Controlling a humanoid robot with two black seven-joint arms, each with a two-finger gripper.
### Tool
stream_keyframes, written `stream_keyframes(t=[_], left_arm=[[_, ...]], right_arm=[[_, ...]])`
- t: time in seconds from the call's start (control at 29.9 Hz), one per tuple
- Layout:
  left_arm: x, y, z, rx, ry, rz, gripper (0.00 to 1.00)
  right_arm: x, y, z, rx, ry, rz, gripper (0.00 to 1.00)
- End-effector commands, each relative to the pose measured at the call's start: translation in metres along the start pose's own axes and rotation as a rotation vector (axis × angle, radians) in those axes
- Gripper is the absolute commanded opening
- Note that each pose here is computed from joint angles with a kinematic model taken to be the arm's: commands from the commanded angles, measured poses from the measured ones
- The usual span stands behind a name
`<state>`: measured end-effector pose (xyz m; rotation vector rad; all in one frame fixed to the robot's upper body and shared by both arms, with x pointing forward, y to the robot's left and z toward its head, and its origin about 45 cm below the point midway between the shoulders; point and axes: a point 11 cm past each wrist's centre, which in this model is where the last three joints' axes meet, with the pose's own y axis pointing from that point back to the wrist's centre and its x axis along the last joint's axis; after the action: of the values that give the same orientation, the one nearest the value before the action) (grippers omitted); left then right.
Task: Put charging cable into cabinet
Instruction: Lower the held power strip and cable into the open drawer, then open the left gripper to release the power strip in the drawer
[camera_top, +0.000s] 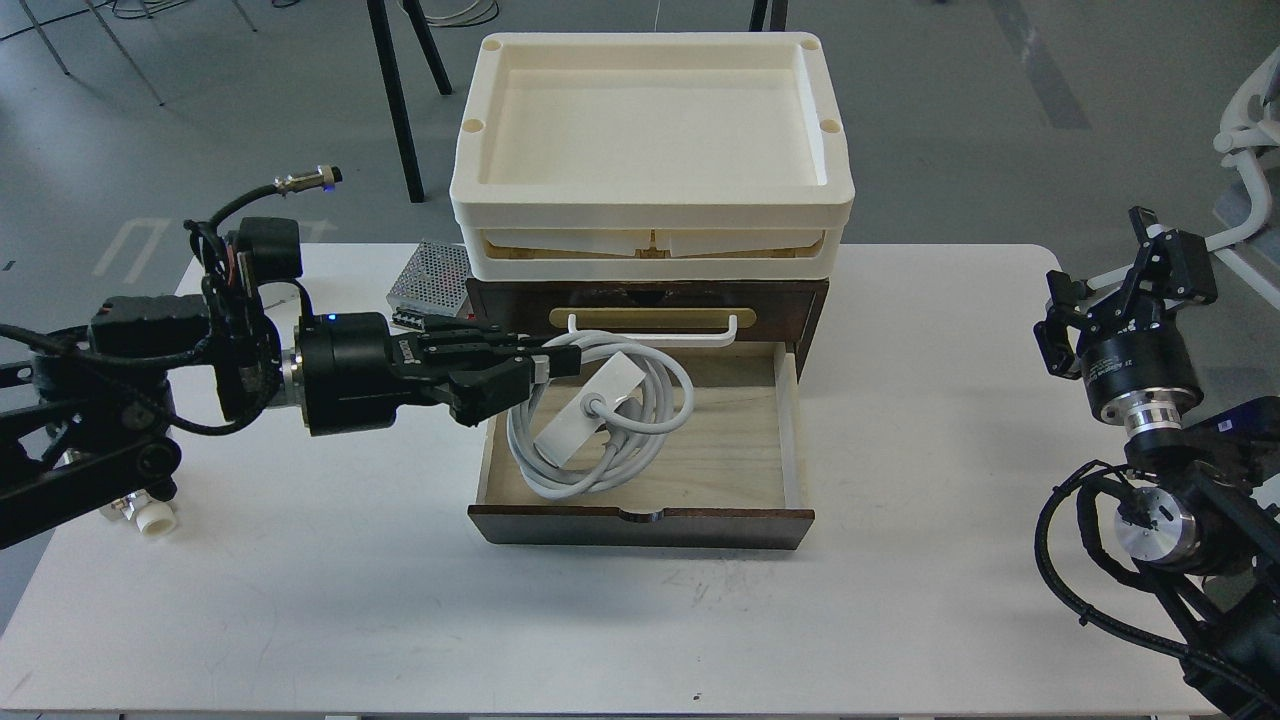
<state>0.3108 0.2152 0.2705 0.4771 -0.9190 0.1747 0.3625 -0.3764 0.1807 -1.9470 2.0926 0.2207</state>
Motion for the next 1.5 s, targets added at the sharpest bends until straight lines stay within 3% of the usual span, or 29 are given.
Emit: stream_keyframes(t=[0.0, 0.37, 0.67, 1.47], left_arm=[[-0.007, -0.013, -0.01, 0.004, 0.015, 0.007, 0.03], [-0.033, -0.053, -0.045, 0.054, 0.044, -0.006, 0.04], [-0.05, -0.065, -0.085, 0.163, 0.051, -0.009, 0.04], [-0.112, -0.134, -0.091, 0.192, 0.167, 0.001, 0.14]], right_arm=[[0.0, 0.0, 0.0, 0.0, 0.0, 0.0, 0.99], [0.0, 0.0, 0.0, 0.0, 0.0, 0.0, 0.99], [0.0, 0.0, 0.0, 0.0, 0.0, 0.0, 0.99], [0.0, 0.0, 0.0, 0.001, -0.002, 0.002, 0.99]])
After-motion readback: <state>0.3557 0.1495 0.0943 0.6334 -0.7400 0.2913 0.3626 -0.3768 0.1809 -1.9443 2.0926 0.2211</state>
